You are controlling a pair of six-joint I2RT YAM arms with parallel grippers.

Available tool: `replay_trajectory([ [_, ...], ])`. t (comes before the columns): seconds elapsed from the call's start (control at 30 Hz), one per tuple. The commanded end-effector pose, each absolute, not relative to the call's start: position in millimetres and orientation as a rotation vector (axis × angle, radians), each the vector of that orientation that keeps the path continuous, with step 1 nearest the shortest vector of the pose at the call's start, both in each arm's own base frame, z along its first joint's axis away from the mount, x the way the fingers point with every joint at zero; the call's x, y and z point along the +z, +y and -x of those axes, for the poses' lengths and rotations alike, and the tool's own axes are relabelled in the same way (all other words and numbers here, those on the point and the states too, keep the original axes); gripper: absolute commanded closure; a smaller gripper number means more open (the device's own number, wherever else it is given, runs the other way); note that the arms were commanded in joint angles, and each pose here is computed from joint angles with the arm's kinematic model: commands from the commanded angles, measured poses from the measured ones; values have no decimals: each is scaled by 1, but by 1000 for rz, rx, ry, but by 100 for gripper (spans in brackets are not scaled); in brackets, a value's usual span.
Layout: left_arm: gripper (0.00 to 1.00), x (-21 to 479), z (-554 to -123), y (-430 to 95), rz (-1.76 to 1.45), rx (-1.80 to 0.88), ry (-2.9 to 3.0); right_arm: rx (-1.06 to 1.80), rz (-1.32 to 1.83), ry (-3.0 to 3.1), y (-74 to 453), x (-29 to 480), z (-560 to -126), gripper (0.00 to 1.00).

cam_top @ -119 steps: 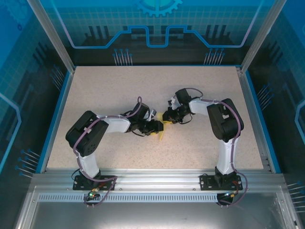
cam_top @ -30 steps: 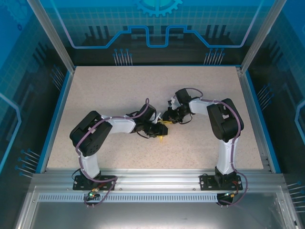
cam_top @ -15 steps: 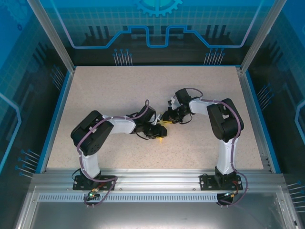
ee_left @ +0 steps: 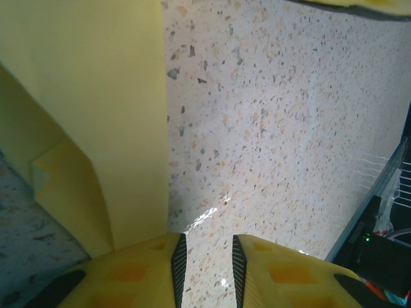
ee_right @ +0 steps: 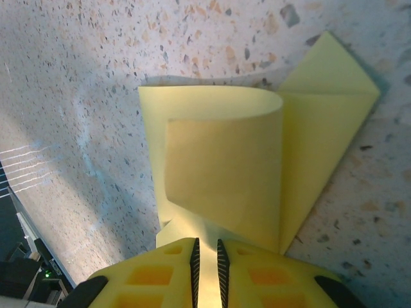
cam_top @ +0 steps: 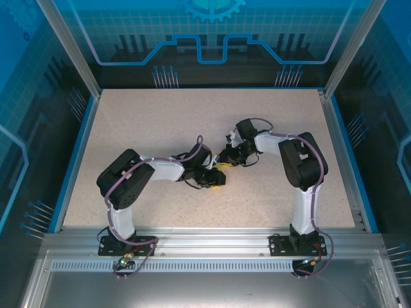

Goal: Fold a paper plane with a square sheet of paper (fold left side to right side)
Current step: Fold the wing for the fifth time at the center of the table.

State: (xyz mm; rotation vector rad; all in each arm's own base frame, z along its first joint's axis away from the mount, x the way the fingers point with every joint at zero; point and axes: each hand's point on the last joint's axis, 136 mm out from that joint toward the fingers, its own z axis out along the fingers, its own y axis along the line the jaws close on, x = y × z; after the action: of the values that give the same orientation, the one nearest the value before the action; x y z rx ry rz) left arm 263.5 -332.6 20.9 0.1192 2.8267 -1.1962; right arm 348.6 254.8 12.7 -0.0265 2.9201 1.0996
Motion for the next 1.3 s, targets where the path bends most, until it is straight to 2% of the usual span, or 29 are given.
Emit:
replay_trajectory([
  [0.0,70,0,-216,-323,-177,-1111,2989,968,0,3052,246,-22,-328,81],
  [0.8,70,1,-161,-329,-323,-1067,3062,954,-10,3058,244,-25,-327,81],
  [0.93,71,30,-170,-335,-333,-1139,2959,959,-10,3057,244,-23,-327,81],
  [1.1,69,75,-204,-331,-278,-1214,2809,961,-6,3053,244,-22,-327,81],
  [1.27,68,73,-223,-335,-281,-1222,2800,968,-5,3049,245,-21,-327,81],
])
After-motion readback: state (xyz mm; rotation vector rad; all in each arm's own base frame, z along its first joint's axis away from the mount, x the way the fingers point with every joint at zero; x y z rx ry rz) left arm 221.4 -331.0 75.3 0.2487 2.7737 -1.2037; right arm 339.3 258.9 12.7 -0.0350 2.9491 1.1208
